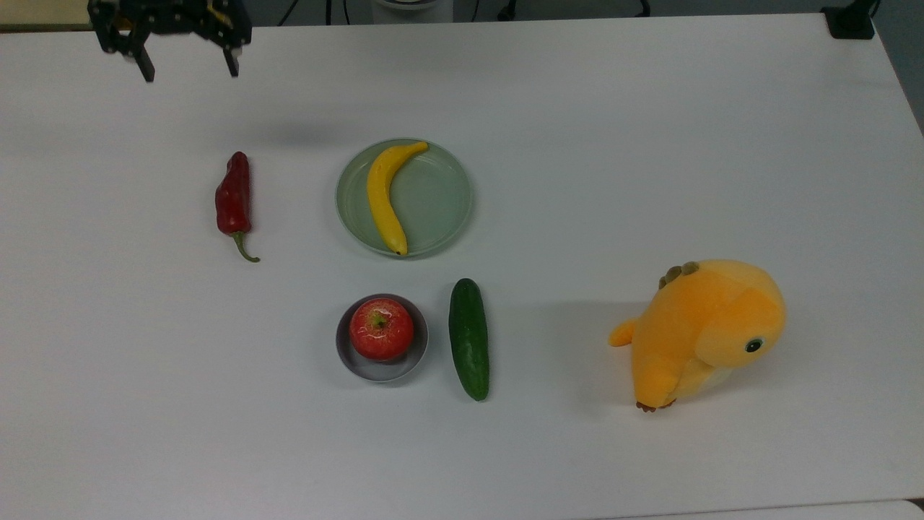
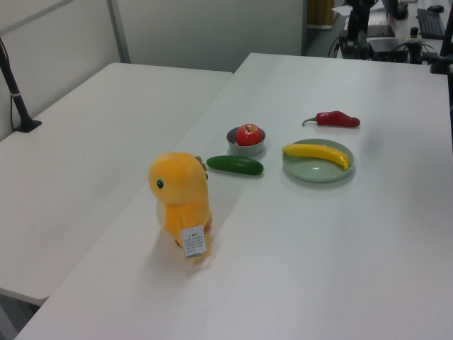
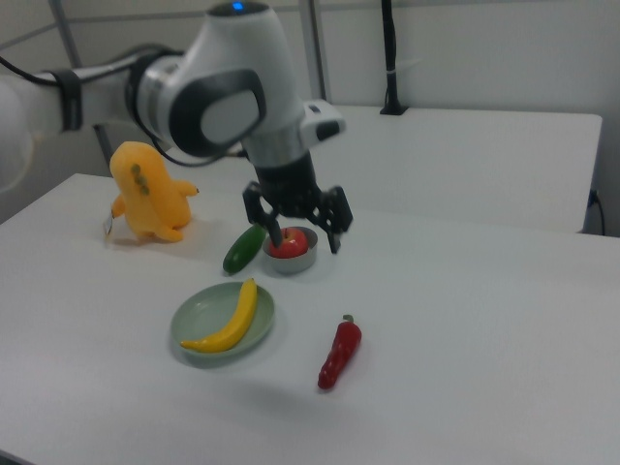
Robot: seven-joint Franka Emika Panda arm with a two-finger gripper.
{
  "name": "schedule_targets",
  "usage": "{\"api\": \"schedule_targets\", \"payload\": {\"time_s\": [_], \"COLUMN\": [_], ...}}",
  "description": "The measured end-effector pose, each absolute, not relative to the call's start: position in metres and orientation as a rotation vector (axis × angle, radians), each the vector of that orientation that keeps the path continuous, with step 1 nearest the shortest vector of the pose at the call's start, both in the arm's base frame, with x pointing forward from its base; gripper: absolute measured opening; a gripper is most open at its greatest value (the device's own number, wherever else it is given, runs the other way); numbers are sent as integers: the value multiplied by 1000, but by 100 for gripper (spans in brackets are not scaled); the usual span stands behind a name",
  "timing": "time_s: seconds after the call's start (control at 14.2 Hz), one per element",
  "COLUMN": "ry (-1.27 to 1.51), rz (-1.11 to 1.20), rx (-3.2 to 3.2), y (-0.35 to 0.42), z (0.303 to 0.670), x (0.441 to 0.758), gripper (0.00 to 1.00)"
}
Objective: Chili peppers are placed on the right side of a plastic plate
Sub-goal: 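Move the open gripper over the red chili pepper and lower it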
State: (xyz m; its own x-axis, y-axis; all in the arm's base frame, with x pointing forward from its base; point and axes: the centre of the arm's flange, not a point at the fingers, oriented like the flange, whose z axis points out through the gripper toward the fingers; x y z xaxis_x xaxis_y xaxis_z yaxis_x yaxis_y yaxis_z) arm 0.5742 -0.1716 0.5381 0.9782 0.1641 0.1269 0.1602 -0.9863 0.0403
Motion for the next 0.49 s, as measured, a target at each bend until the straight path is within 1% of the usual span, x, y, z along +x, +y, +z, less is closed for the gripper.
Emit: {"api": "schedule_targets", "payload": {"time_s": [0.28, 0.49], "ry": [213, 208], "rz": [146, 121], "rx": [3085, 3068], "y": [-185, -188], "z": [471, 432], "x": [584, 593], "gripper": [100, 100]}}
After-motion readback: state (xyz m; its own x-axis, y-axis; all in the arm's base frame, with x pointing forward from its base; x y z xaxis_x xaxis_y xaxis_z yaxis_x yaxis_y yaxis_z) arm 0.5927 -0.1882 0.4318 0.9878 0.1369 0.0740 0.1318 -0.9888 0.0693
